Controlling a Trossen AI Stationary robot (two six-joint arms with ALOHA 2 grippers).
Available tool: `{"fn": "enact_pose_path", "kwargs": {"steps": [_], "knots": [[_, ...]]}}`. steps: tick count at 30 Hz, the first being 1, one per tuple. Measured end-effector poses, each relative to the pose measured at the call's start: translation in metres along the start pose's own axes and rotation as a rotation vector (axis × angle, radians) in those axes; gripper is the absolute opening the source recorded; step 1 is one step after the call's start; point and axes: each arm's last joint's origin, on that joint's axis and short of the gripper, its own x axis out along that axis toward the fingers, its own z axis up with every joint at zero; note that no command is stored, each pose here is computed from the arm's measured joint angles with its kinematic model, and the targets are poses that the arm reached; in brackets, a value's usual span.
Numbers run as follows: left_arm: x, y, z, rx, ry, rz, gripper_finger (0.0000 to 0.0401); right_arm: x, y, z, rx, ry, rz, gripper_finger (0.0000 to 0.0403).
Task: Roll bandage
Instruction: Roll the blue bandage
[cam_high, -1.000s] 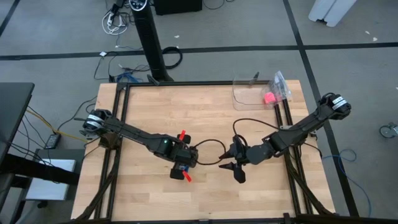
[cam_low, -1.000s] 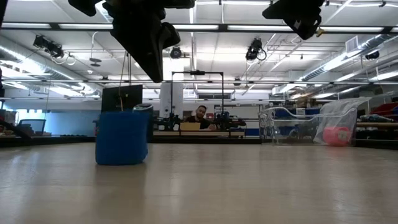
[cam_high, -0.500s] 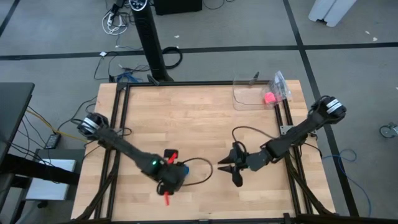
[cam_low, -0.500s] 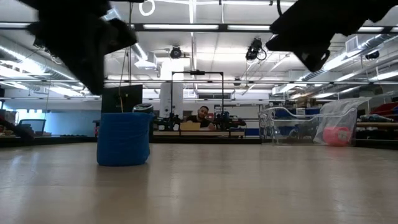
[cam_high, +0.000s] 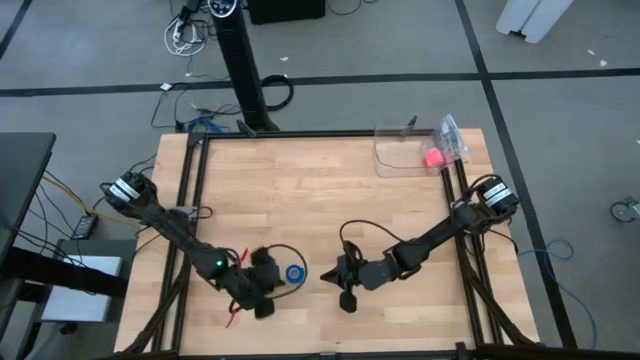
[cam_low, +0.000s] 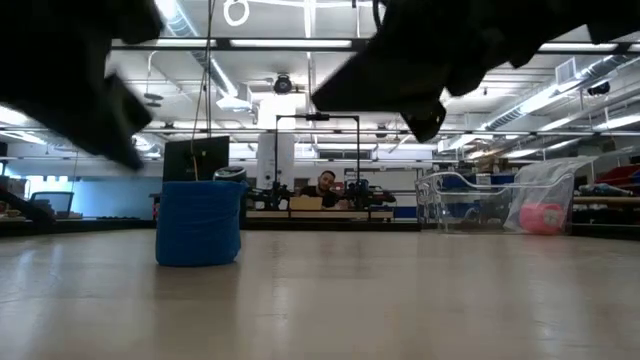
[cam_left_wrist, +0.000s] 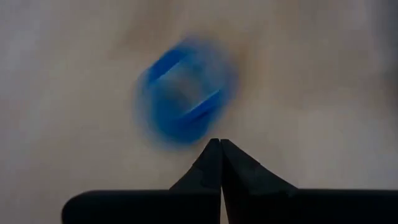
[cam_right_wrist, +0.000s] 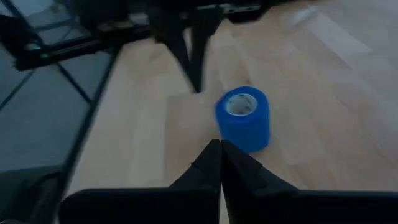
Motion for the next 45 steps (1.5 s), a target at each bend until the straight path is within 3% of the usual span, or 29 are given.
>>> {"fn": "enact_pose_path", "kwargs": {"steps": [2,5,14,30,38,45], "knots": [[0.005,0.009,-0.013,-0.008,0.034,0.092,0.0004,0.006,-0.005,-0.002,0.022,0.020,-0.042,0.0005],[0.010,0.020,-0.025,-0.054,0.006,0.146,0.0005,0.015,-0.011,-0.003,0.054,0.024,-0.082,0.0004],[0.016,0.020,-0.022,-0.104,-0.144,0.092,0.0006,0.048,-0.015,-0.004,0.132,0.025,-0.116,0.0004],[0.027,0.018,-0.017,-0.098,-0.208,0.073,0.0007,0.053,-0.026,0.000,0.209,0.070,-0.090,0.0004],[0.039,0.016,-0.015,-0.091,-0.263,0.056,0.0007,0.054,-0.024,0.003,0.210,0.039,-0.073,0.0005],[0.039,0.017,-0.014,-0.047,-0.276,0.076,0.0007,0.044,-0.023,0.016,0.103,0.019,-0.089,0.0005]]}}
